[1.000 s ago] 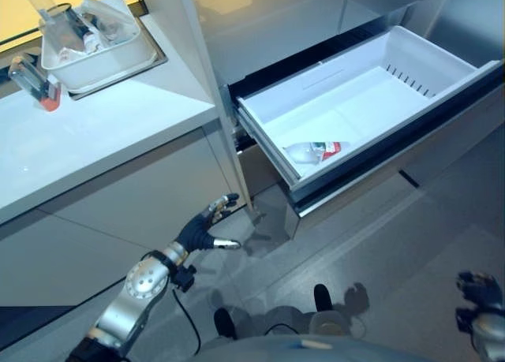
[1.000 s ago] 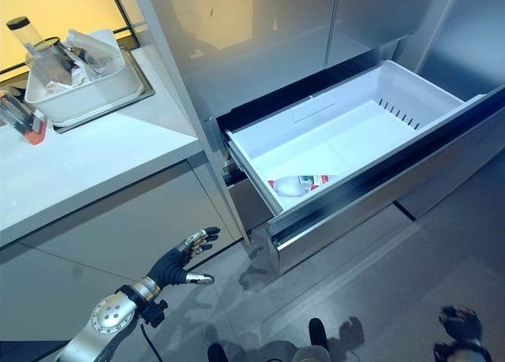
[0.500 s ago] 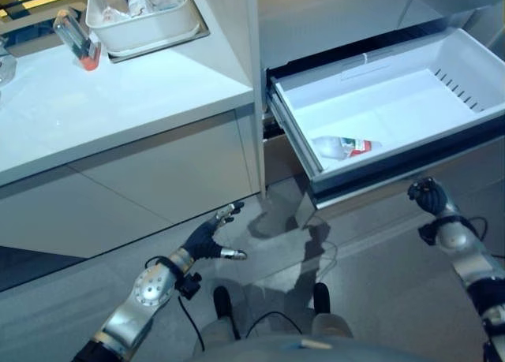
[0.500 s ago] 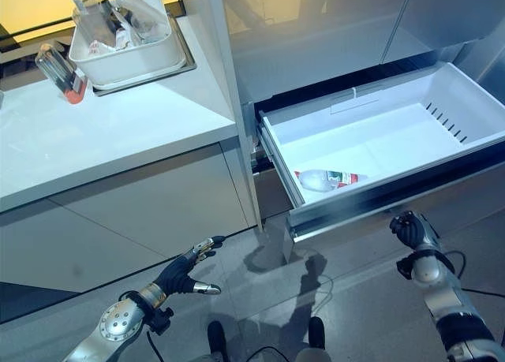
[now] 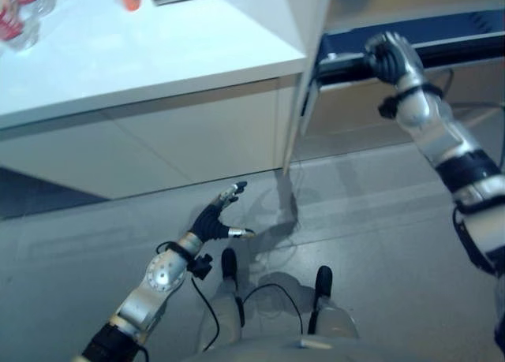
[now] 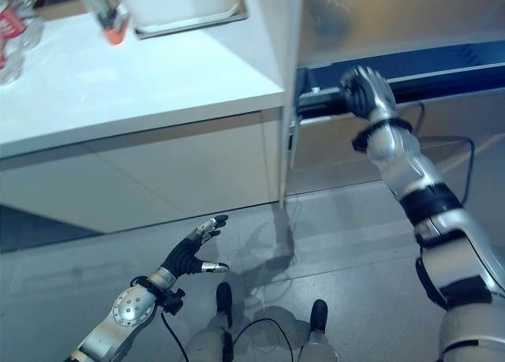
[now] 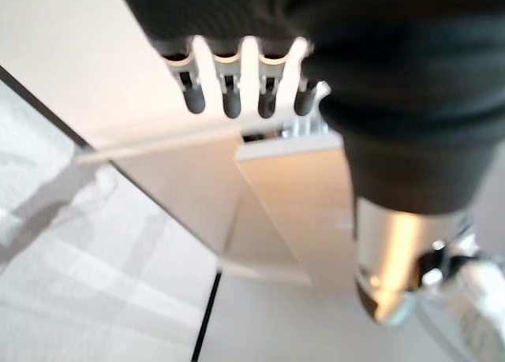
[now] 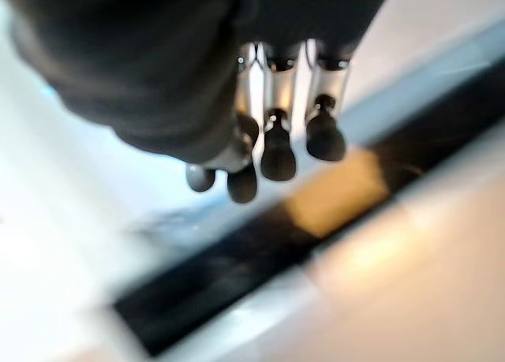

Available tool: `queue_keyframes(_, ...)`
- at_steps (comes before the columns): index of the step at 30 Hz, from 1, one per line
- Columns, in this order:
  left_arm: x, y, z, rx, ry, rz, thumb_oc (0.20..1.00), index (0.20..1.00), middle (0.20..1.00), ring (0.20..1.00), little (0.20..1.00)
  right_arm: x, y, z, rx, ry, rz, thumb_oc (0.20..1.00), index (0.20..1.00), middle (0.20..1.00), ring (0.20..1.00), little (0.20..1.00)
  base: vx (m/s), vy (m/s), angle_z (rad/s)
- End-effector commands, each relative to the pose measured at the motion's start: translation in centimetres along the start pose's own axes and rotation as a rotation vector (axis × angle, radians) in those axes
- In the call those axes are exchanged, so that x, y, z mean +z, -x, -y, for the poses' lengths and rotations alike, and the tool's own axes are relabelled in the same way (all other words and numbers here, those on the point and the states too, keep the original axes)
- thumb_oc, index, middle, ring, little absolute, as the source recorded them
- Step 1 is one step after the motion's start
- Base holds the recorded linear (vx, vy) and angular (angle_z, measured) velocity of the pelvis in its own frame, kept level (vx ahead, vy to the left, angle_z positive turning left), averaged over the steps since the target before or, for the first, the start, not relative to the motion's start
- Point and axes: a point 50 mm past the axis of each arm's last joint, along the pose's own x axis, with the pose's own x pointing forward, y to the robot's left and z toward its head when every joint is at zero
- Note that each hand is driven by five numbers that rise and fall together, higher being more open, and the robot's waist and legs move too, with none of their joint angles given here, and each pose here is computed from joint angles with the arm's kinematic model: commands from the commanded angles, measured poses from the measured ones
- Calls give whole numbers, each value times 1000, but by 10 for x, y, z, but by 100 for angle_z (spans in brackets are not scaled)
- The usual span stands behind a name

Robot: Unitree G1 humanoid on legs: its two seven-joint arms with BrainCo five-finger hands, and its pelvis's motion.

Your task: Take the drinks into the refrigerator

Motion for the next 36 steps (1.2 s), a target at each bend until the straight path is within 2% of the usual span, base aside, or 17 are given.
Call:
queue_keyframes(1,25,-9,-14,27,-76,135,1000,1000,1000,1000,1000,39,-27,23,-91,70,110,200,200,200,200,200,13,23,24)
queue_keyframes(6,24,-13,-13,54,-49,136,1000,1000,1000,1000,1000,40,-25,6,-80,-20,81,200,200,200,200,200,-3,9,12)
queue_keyframes(7,23,-13,-12,59,-40,133,1000,1000,1000,1000,1000,35,-22,1,-74,-51,64,256,256,256,256,256,0,0,0)
queue_keyframes(8,21,-14,-12,66,-28,127,1000,1000,1000,1000,1000,30,-18,-5,-63,-78,44,529,529,529,529,529,0,0,0)
queue_keyframes(9,19,-14,-11,74,-14,120,1000,1000,1000,1000,1000,21,-11,-13,-48,-122,12,1000,1000,1000,1000,1000,0,0,0)
queue_keyframes(12,15,-13,-9,78,-2,102,1000,1000,1000,1000,1000,0,7,-29,-19,-190,-56,1000,1000,1000,1000,1000,-3,-7,1)
queue_keyframes(16,-9,-7,-11,147,83,11,1000,1000,1000,1000,1000,-59,102,-102,113,-480,-350,1000,1000,1000,1000,1000,5,-32,4)
queue_keyframes(17,-16,-2,-11,162,105,-23,1000,1000,1000,1000,1000,-73,139,-122,153,-550,-457,1000,1000,1000,1000,1000,4,-32,-1)
queue_keyframes(18,-17,-2,-10,160,104,-25,1000,1000,1000,1000,1000,-73,140,-122,153,-551,-460,1000,1000,1000,1000,1000,10,-57,2)
queue_keyframes(19,-29,3,-11,189,155,-77,1000,1000,1000,1000,1000,-88,182,-141,182,-616,-598,1000,1000,1000,1000,1000,-3,-34,3)
queue_keyframes(20,-30,4,-10,186,155,-80,1000,1000,1000,1000,1000,-88,183,-141,183,-617,-601,1000,1000,1000,1000,1000,36,-74,6)
queue_keyframes(21,-46,12,-12,244,194,-146,1000,1000,1000,1000,1000,-101,231,-159,231,-661,-756,1000,1000,1000,1000,1000,41,-53,3)
queue_keyframes(26,-90,33,-6,361,255,-368,1000,1000,1000,1000,1000,-115,348,-190,317,-722,-1191,1000,1000,1000,1000,1000,40,-49,2)
queue_keyframes(28,-103,40,-3,370,257,-441,1000,1000,1000,1000,1000,-113,377,-196,368,-722,-1291,1000,1000,1000,1000,1000,35,-37,-4)
queue_keyframes(30,-129,51,11,397,371,-581,1000,1000,1000,1000,1000,-110,406,-203,449,-697,-1399,1000,1000,1000,1000,1000,39,-30,-6)
queue_keyframes(33,-145,57,15,382,297,-688,1000,1000,1000,1000,1000,-104,424,-208,527,-671,-1456,1000,1000,1000,1000,1000,37,-22,-7)
queue_keyframes(36,-180,90,40,392,314,-996,1000,1000,1000,1000,1000,-92,455,-215,685,-611,-1557,1000,1000,1000,1000,1000,45,-28,-10)
